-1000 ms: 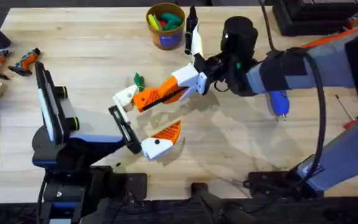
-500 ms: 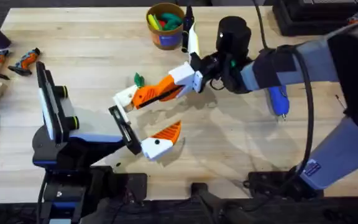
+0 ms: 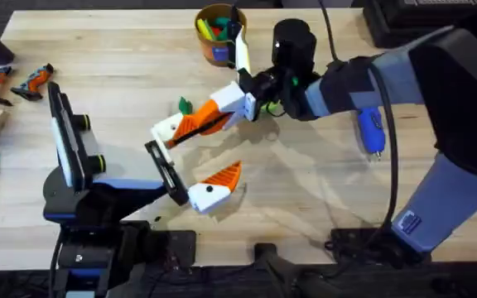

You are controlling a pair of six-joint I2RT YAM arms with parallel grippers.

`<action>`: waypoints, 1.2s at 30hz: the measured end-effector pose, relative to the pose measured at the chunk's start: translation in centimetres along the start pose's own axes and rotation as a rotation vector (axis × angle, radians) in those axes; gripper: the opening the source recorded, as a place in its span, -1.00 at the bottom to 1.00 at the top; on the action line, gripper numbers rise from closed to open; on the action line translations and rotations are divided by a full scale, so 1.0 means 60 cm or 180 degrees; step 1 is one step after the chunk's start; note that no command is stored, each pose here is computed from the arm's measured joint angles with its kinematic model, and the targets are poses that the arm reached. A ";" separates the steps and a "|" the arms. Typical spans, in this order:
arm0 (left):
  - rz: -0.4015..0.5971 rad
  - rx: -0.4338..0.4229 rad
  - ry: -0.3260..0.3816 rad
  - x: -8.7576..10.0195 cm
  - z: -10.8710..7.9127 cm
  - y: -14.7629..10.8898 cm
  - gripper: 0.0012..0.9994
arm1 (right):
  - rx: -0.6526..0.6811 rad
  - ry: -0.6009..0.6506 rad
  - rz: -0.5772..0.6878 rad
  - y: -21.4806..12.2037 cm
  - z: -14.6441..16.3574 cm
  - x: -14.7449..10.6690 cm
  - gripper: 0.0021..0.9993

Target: Pick up the gripper from the table and insert it into the empty holder that is missing its gripper. Then pick up a screw, insert it into the mounting hole, and use the screwdriver to tighten it. Finally, clean up the table by picking up the vegetable and placing it into the bucket.

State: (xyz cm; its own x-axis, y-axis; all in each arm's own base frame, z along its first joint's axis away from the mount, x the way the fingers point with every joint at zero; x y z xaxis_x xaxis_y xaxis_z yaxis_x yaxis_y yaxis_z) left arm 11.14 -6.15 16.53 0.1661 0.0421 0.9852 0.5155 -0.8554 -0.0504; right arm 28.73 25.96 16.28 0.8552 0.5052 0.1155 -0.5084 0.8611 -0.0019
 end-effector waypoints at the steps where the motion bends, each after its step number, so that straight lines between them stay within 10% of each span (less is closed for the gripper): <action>1: -0.0001 0.0006 0.0002 0.000 0.000 0.000 0.97 | 0.0000 -0.0006 0.0001 0.000 0.000 0.002 -0.99; 19: -0.0009 0.0066 0.0020 0.001 0.002 0.000 0.97 | 0.0001 0.0003 0.0006 0.001 0.002 0.012 -0.94; 25: 0.0000 -0.0005 0.0008 0.000 0.000 0.000 0.97 | 0.0000 -0.0038 -0.0008 -0.001 0.006 0.016 0.65; 36: 0.0001 -0.0011 0.0003 0.000 -0.001 0.000 0.97 | -0.0058 -0.0392 -0.0349 -0.071 0.052 0.023 0.75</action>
State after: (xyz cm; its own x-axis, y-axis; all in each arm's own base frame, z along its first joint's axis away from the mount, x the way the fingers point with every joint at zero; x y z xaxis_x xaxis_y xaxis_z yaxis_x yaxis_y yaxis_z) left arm 11.12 -6.17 16.54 0.1654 0.0413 0.9854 0.5124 -0.8573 -0.0501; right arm 31.78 22.78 19.57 0.8861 0.3984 0.2370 -0.4099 0.9121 -0.0004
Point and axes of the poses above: each hand's point on the last joint's axis, 136 mm out from that joint toward the fingers, its own y axis out along the fingers, its own z axis along the line the jaws close on, x = y × z, the point moved 10 cm from there along -y, back along the fingers, and after that the axes turned 2 degrees about -y, right-handed, at the moved point
